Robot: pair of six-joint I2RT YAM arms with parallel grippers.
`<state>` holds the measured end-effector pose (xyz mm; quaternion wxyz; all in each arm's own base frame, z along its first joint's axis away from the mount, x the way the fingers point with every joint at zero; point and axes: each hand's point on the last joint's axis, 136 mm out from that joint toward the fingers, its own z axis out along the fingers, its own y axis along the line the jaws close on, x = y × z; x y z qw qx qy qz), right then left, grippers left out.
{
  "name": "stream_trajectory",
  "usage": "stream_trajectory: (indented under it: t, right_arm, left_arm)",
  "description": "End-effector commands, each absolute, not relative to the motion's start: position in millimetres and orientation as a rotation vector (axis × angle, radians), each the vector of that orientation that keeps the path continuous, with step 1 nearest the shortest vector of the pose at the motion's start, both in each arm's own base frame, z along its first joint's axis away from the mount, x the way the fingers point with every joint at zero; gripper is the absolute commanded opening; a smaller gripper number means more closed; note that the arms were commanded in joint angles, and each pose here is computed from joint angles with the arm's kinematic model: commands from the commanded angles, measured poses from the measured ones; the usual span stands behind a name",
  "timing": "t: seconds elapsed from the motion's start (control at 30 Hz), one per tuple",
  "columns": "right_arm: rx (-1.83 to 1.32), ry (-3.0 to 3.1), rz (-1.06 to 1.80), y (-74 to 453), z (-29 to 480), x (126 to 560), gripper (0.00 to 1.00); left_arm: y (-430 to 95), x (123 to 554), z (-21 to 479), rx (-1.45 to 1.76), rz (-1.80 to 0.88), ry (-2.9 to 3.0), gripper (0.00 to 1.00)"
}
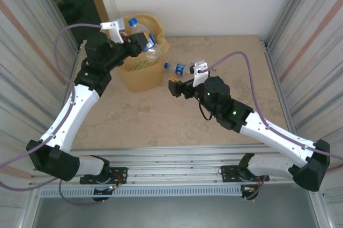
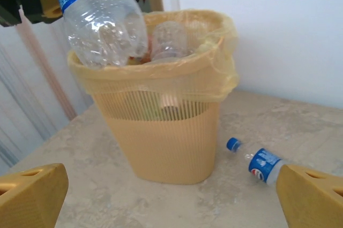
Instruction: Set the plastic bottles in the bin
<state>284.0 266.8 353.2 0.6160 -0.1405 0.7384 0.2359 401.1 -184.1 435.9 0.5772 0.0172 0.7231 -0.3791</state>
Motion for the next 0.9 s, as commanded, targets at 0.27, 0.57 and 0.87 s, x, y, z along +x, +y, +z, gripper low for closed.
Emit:
stream_trajectory:
  t: [0.27,0.57,0.87]
  right_arm:
    - [-0.253,1.765,0.495,249.4,334.5,286.5,0.98]
    - [-0.251,1.794,0.497,253.1,327.3,291.3,0.98]
    - [-0.241,1.81,0.508,254.8,324.1,296.4,0.98]
  left_arm:
    - [-101.6,478.5,406.2,-0.242,-0.588,1.756,0.27]
    - [-95.3,506.0,377.7,-0.217,-0.478,1.87,0.31]
    - [-105.7,508.9,341.8,-0.16,-0.484,1.986,0.41]
